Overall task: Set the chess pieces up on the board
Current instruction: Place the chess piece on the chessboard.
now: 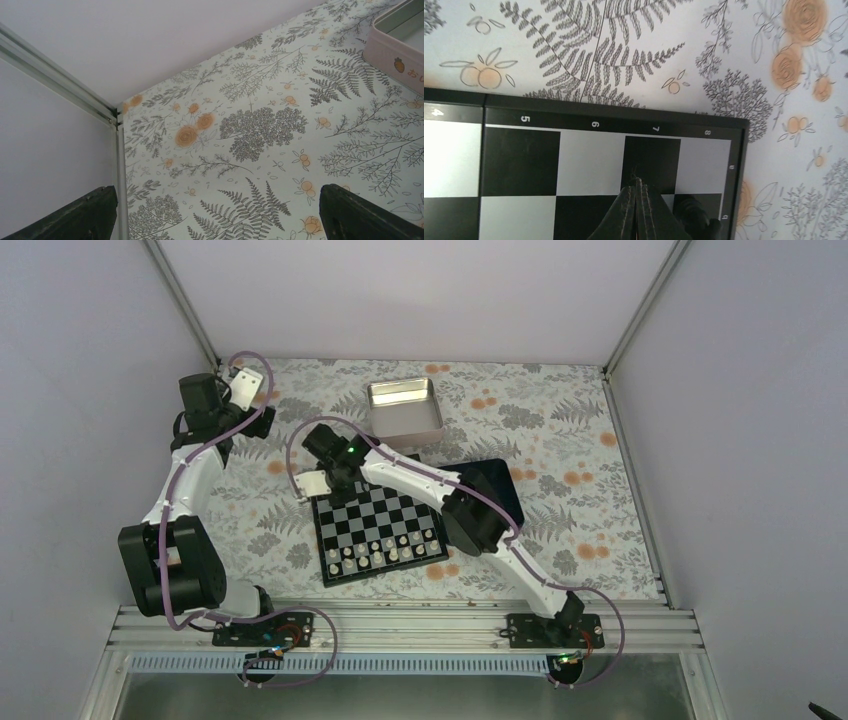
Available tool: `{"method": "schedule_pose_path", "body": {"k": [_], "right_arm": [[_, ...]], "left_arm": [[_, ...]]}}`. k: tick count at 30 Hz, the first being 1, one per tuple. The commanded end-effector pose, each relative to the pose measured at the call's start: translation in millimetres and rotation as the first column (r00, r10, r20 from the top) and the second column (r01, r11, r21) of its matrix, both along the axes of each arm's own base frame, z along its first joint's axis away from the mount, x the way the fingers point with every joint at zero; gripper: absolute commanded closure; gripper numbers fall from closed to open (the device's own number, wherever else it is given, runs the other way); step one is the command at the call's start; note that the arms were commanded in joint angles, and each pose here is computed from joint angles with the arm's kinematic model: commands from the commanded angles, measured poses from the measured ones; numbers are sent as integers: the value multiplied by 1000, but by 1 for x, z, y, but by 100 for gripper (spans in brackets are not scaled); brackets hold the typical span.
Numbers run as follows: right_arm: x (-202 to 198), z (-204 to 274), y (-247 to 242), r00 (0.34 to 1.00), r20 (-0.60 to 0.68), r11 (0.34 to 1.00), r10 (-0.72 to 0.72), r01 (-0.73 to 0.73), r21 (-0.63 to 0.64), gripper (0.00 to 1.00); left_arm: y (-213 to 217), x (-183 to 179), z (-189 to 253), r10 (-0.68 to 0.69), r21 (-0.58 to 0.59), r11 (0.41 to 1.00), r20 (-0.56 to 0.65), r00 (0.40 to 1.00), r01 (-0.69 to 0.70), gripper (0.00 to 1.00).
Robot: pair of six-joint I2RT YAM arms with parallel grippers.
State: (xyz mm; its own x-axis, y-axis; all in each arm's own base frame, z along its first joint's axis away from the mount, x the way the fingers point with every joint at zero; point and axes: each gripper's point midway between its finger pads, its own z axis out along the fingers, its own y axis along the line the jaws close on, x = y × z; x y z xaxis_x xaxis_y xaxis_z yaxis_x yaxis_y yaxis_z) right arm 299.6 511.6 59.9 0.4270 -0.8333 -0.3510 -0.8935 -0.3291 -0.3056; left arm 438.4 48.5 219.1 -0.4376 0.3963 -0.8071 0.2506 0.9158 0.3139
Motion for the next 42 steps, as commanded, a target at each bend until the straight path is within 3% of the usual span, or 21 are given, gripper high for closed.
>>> {"method": "schedule_pose_path", "body": {"k": [1, 24, 42], "right_arm": [[6, -4, 4, 1000, -20, 1000, -15, 16, 20, 95], [35, -24, -6, 997, 9, 997, -74, 74, 7, 96], [43, -10, -11, 995, 24, 995, -93, 92, 29, 96]], "left_arm": [[3, -5, 9, 1, 6, 1000, 25, 1000, -1, 0], [4, -5, 7, 2, 4, 1000, 23, 1000, -3, 0], [4, -5, 8, 2, 4, 1000, 24, 1000, -2, 0]]}}
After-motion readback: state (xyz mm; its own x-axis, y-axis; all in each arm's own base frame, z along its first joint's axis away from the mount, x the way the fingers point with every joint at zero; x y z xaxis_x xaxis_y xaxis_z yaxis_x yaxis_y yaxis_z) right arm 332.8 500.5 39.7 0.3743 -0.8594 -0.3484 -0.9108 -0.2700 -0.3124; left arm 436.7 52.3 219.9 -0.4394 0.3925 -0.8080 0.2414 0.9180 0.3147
